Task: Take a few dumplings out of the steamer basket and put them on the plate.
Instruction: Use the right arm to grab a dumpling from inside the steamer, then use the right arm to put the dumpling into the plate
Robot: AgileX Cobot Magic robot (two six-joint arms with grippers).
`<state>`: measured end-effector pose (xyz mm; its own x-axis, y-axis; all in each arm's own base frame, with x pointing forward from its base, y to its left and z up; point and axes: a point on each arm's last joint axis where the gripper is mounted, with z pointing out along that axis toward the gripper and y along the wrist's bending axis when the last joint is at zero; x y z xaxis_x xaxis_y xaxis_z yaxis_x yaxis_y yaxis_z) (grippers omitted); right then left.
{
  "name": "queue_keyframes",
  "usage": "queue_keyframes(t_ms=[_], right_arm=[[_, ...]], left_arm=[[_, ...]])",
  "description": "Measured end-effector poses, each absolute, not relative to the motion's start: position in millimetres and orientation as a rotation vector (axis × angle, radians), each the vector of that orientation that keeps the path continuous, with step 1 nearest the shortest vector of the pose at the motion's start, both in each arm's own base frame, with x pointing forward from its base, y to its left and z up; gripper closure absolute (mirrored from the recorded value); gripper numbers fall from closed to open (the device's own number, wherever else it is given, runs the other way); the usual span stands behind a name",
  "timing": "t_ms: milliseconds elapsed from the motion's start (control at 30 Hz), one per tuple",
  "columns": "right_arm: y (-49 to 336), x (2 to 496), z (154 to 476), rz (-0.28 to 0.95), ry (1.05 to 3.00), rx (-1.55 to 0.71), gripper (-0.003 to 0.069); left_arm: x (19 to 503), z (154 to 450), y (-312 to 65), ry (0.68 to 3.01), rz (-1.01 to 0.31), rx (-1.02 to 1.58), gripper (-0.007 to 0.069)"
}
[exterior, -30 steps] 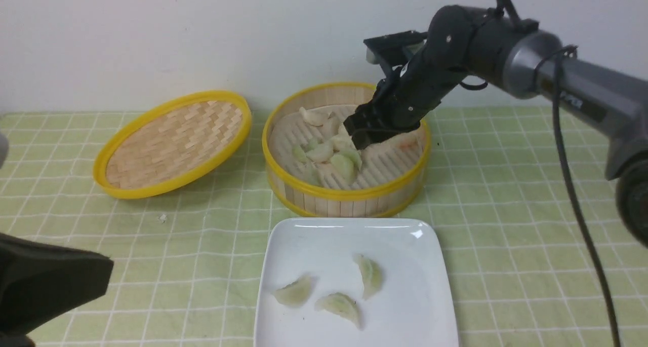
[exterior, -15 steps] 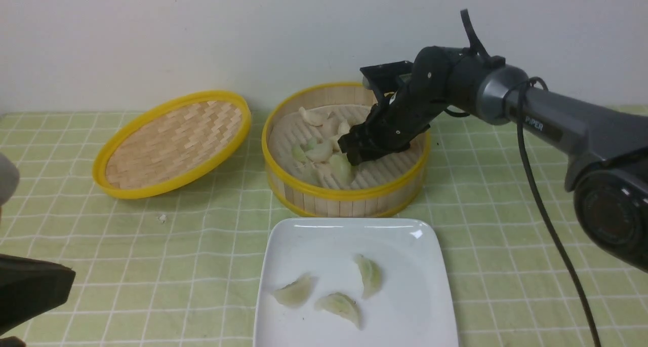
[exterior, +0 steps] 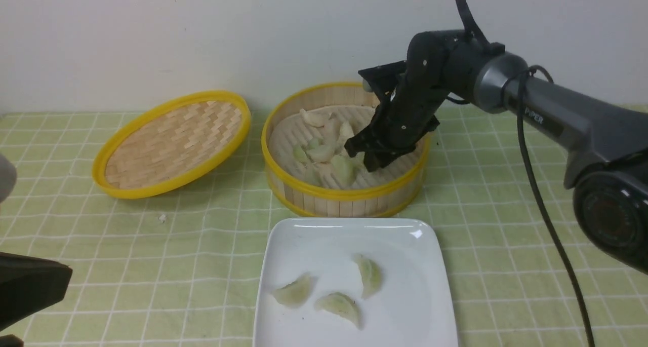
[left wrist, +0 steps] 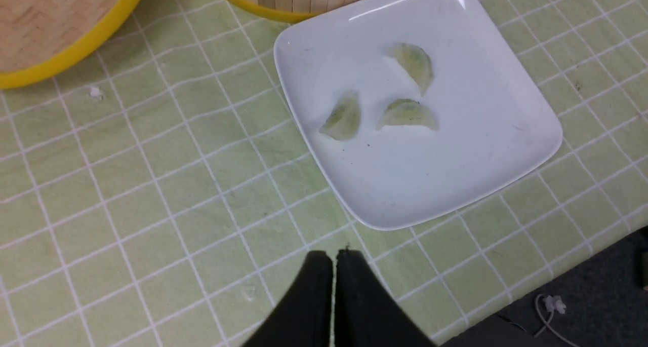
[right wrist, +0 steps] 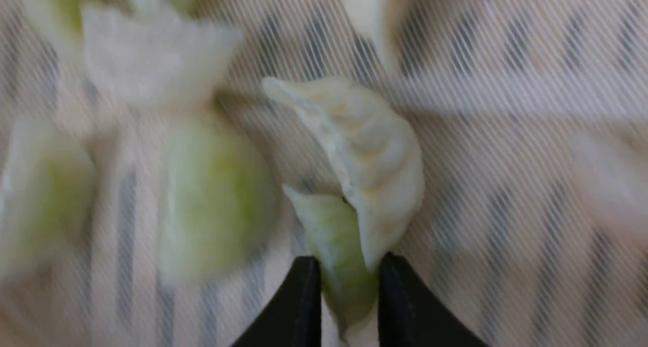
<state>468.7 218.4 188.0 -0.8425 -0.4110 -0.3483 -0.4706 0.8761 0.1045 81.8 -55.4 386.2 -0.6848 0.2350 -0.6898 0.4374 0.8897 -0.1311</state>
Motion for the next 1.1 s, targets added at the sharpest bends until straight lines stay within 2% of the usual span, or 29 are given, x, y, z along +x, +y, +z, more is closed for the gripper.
queue_keyframes(t_ms=[100,200,233,433,800,967,1100], right_arm=[[215.7,464.3,228.6,0.262,2.676,-0.660,0.0535],[215.0,460.2,249.2,0.287,2.638,-0.648,0.0535],[214.0,454.5,269.0,0.316,2.606,-0.637,0.0535],[208.7,440.0,299.6,0.337,2.565,-0.630,0.0535],[202.8,412.9,282.1,0.402,2.695,-0.631,0.0535],[188.5,369.5,287.0,0.414,2.761,-0.650,0.0535],[186.7,305.4,265.1,0.433,2.891,-0.736,0.0535]], left_arm=[[83.0,387.8,-56.3,2.324,-0.382,0.476,0.0631],[83.8,388.7,-56.8,2.310,-0.388,0.473,0.0631],[83.9,388.9,-56.9,2.307,-0.388,0.472,0.0631],[84.6,389.8,-57.4,2.294,-0.393,0.470,0.0631],[84.8,390.1,-57.5,2.290,-0.395,0.468,0.0631],[84.9,390.2,-57.6,2.289,-0.396,0.468,0.0631],[85.6,390.3,-56.8,2.284,-0.381,0.468,0.0631]])
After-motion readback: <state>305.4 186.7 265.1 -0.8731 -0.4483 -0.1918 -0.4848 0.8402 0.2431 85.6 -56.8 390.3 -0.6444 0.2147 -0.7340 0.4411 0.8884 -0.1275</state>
